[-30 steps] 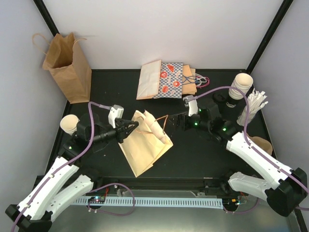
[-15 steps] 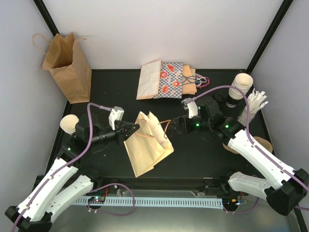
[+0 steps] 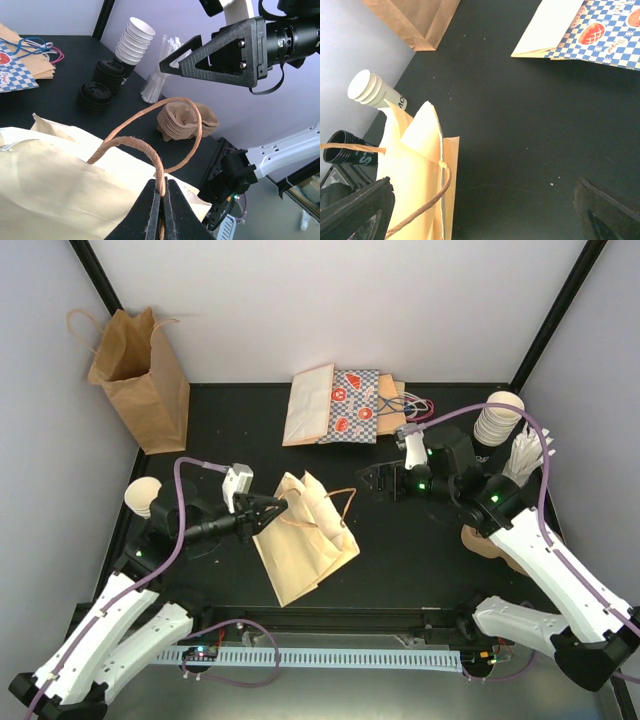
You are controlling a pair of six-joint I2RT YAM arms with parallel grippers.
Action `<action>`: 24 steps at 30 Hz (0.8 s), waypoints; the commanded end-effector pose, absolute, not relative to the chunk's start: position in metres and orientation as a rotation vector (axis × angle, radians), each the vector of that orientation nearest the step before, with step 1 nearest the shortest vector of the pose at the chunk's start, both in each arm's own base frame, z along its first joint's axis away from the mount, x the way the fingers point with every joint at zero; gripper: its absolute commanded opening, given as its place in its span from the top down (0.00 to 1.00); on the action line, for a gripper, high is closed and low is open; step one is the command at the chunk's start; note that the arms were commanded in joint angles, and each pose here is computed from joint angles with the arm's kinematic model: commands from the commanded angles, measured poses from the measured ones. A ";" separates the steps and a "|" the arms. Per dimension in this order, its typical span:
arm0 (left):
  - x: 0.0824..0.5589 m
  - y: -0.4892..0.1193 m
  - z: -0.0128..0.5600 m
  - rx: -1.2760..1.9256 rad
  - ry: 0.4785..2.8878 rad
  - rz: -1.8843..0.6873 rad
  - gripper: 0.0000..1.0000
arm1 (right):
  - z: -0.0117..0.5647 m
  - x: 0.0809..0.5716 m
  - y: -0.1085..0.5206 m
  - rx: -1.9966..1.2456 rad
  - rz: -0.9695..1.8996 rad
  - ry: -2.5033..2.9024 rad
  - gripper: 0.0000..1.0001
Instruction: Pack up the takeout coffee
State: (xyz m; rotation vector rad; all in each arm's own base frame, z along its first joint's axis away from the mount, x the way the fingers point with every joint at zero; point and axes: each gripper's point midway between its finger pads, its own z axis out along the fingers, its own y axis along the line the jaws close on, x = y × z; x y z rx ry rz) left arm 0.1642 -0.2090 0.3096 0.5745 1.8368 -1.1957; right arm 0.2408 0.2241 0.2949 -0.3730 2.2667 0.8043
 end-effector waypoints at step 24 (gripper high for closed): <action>0.151 -0.212 0.325 0.664 1.725 -1.238 0.99 | 0.300 0.199 0.269 -0.604 1.030 2.363 0.19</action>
